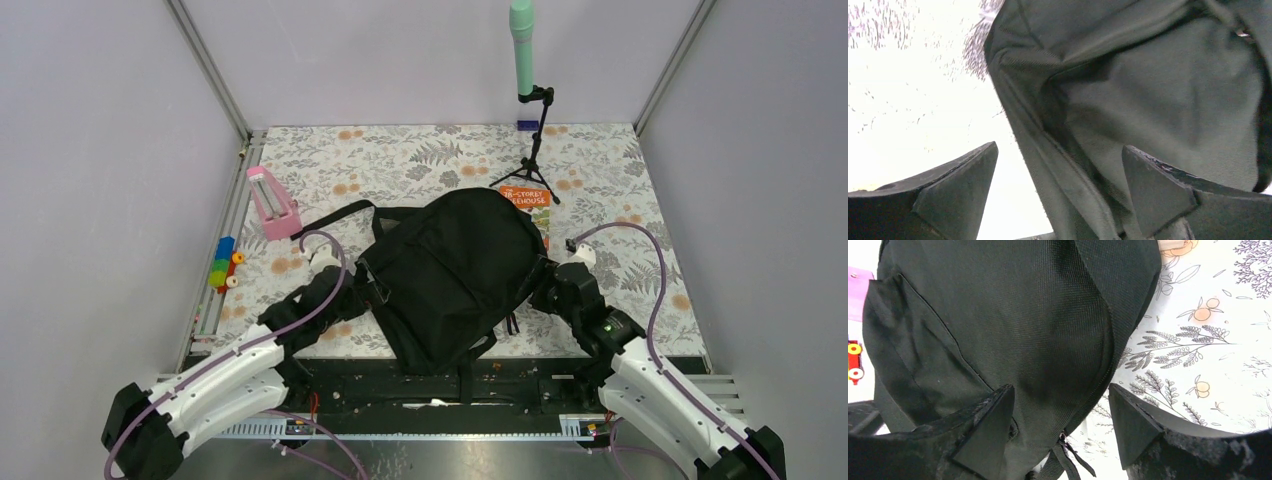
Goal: Pack the student bag
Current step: Adjust the student bag at the center of the board.
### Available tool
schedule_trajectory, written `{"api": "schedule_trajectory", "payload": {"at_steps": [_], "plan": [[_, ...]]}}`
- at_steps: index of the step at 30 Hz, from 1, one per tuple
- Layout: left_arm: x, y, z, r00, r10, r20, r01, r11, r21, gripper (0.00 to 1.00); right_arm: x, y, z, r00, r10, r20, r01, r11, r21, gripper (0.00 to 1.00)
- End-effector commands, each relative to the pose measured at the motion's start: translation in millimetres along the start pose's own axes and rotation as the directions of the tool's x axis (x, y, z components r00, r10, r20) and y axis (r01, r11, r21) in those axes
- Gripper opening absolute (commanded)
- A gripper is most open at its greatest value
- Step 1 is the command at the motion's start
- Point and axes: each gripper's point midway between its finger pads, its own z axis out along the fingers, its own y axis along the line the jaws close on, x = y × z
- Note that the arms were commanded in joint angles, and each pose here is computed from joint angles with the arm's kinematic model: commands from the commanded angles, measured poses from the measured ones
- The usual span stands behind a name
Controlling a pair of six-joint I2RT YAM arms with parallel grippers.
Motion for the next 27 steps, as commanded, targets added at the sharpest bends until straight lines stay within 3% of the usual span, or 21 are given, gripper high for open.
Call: {"api": "schedule_trajectory", "payload": {"at_steps": [1, 4, 6, 9, 15, 18, 22, 27], "plan": [[8.7, -15.9, 2.0, 0.992, -0.107, -0.063, 0.113, 0.989, 0.095, 0.98, -14.4, 13.3, 4.1, 0.998, 0.045, 0.054, -0.042, 0.998, -0.046, 0.74], [13.2, -16.6, 7.5, 0.985, -0.154, -0.077, 0.163, 0.978, 0.129, 0.98, -13.5, 13.5, 5.5, 0.998, 0.045, 0.053, -0.043, 0.998, -0.049, 0.69], [16.0, -21.3, 11.1, 0.977, -0.193, -0.091, 0.207, 0.962, 0.177, 0.93, -13.2, 13.8, 5.7, 0.998, 0.043, 0.051, -0.04, 0.998, -0.051, 0.67], [20.5, -21.9, 15.8, 0.959, -0.259, -0.111, 0.277, 0.94, 0.198, 0.71, -14.0, 15.2, 4.6, 0.998, 0.043, 0.053, -0.04, 0.997, -0.058, 0.65], [25.2, -13.5, 20.2, 0.961, -0.255, -0.108, 0.271, 0.946, 0.175, 0.41, -13.9, 14.6, 6.3, 0.998, 0.034, 0.055, -0.031, 0.998, -0.056, 0.59], [24.1, -9.1, 21.4, 0.966, -0.243, -0.094, 0.255, 0.954, 0.159, 0.2, -14.2, 12.8, 8.9, 0.998, 0.012, 0.056, -0.009, 0.999, -0.044, 0.43], [8.4, -4.4, 19.4, 0.988, -0.151, -0.032, 0.154, 0.982, 0.108, 0.0, -23.2, 21.6, 6.1, 0.997, -0.028, 0.069, 0.032, 0.997, -0.064, 0.03], [-46.2, -20.2, 4.0, 0.996, 0.017, 0.086, -0.023, 0.997, 0.069, 0.0, -50.9, 60.2, -13.8, 0.983, -0.131, 0.131, 0.156, 0.968, -0.195, 0.0]]}}
